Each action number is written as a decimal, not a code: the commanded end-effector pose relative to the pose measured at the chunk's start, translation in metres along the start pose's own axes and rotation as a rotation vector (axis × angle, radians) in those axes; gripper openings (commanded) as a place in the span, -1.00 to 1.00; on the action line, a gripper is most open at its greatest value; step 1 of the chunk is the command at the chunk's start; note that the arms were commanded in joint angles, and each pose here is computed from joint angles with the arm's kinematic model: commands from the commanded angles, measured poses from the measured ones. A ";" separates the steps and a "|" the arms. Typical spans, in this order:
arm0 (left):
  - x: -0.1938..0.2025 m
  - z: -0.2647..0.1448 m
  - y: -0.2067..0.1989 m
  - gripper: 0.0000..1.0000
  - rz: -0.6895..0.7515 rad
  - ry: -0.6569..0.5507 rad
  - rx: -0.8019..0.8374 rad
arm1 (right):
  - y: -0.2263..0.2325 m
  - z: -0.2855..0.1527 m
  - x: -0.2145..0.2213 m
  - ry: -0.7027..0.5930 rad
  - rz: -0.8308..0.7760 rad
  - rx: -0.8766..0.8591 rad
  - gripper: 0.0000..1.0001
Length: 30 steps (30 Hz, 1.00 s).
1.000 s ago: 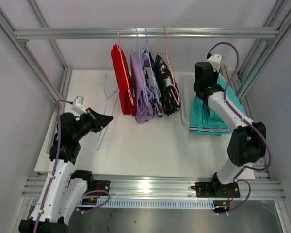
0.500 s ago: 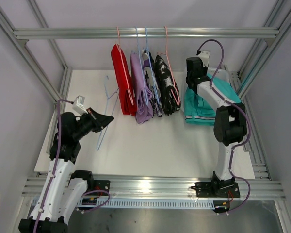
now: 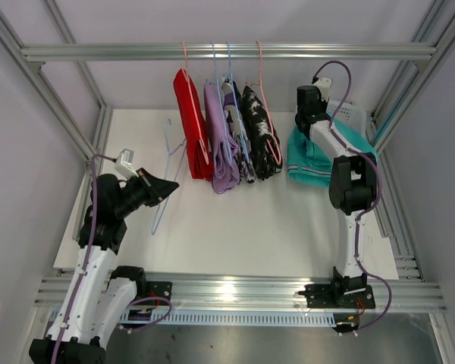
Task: Remove the trousers from the hanger
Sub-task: Place the trousers in the bin.
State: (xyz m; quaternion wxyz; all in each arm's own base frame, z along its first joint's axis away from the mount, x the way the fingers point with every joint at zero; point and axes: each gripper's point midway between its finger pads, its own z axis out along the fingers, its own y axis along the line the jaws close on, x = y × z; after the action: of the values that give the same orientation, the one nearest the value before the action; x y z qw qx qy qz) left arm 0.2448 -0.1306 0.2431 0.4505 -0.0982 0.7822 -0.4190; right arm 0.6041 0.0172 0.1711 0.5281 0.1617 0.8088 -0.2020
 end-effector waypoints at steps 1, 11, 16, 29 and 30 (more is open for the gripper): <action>-0.002 0.000 -0.012 -0.99 0.041 0.003 0.056 | 0.004 0.011 -0.020 -0.047 0.066 0.001 -1.00; 0.000 0.003 -0.010 -0.99 0.030 0.018 0.054 | 0.003 0.045 -0.020 -0.023 0.067 0.008 -0.19; 0.000 0.004 -0.010 -0.99 0.030 0.019 0.057 | -0.001 0.041 -0.025 -0.005 0.077 -0.023 0.88; -0.003 0.000 -0.013 -0.99 0.045 -0.001 0.064 | -0.020 -0.018 -0.071 0.000 0.238 -0.232 0.99; -0.003 0.000 -0.013 -0.99 0.044 -0.001 0.066 | -0.022 -0.021 -0.073 0.006 0.253 -0.255 0.99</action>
State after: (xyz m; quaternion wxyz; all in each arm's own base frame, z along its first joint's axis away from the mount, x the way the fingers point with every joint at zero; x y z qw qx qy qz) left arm 0.2457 -0.1330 0.2410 0.4428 -0.0950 0.7844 -0.4239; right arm 0.6121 0.0062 0.1911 0.5191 0.1745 0.8315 -0.0930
